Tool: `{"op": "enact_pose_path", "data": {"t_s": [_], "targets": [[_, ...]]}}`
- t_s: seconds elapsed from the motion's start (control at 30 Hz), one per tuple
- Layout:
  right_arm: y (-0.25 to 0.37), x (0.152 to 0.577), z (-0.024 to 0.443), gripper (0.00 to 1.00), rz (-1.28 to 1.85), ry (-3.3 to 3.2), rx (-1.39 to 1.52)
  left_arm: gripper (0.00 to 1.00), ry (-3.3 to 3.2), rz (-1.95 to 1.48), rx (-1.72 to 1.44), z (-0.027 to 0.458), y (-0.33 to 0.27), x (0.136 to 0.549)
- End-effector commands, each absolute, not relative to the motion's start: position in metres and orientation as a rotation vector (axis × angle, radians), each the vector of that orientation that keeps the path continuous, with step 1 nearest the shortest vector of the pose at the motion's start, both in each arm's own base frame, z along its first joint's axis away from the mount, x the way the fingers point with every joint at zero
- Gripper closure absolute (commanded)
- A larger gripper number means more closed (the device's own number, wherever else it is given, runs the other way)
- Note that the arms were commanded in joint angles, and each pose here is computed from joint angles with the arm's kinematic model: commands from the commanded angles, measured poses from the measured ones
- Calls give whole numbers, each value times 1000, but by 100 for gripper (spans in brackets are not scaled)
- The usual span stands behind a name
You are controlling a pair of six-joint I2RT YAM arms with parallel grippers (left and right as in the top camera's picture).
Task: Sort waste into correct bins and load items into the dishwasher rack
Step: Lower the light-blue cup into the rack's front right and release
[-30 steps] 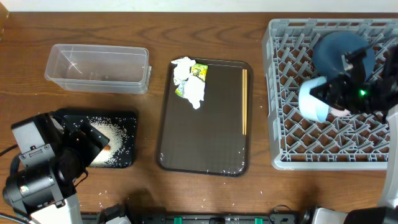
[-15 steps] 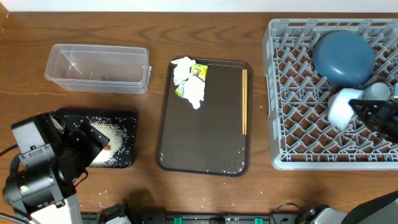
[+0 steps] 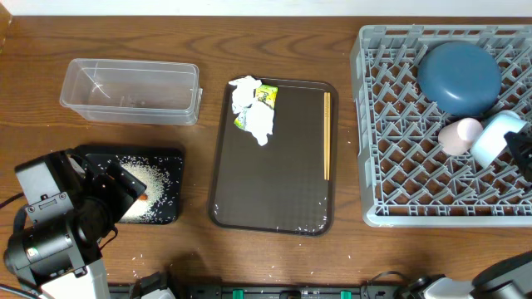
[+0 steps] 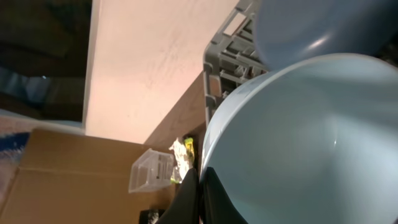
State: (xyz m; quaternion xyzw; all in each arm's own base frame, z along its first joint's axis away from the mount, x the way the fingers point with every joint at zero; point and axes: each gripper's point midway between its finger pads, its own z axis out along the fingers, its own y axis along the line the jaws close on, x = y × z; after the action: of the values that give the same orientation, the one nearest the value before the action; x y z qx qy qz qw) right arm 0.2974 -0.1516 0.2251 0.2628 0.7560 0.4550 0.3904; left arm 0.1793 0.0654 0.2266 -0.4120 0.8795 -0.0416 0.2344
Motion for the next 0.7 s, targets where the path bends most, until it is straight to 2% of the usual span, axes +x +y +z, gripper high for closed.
{"op": "enact_pose_path", "data": {"t_s": [0.0, 0.27, 0.6, 0.67], "targets": [[-157, 304, 216, 99, 1275, 1851, 697, 3, 2421, -93, -1130, 225, 68, 177], [-166, 314, 194, 99, 1459, 1731, 760, 3, 2421, -93, -1130, 225, 68, 177], [-179, 288, 188, 99, 1327, 1826, 910, 3, 2421, -93, -1130, 225, 68, 177], [-184, 280, 185, 94, 1264, 1870, 984, 3, 2421, -93, -1130, 225, 68, 177]]}}
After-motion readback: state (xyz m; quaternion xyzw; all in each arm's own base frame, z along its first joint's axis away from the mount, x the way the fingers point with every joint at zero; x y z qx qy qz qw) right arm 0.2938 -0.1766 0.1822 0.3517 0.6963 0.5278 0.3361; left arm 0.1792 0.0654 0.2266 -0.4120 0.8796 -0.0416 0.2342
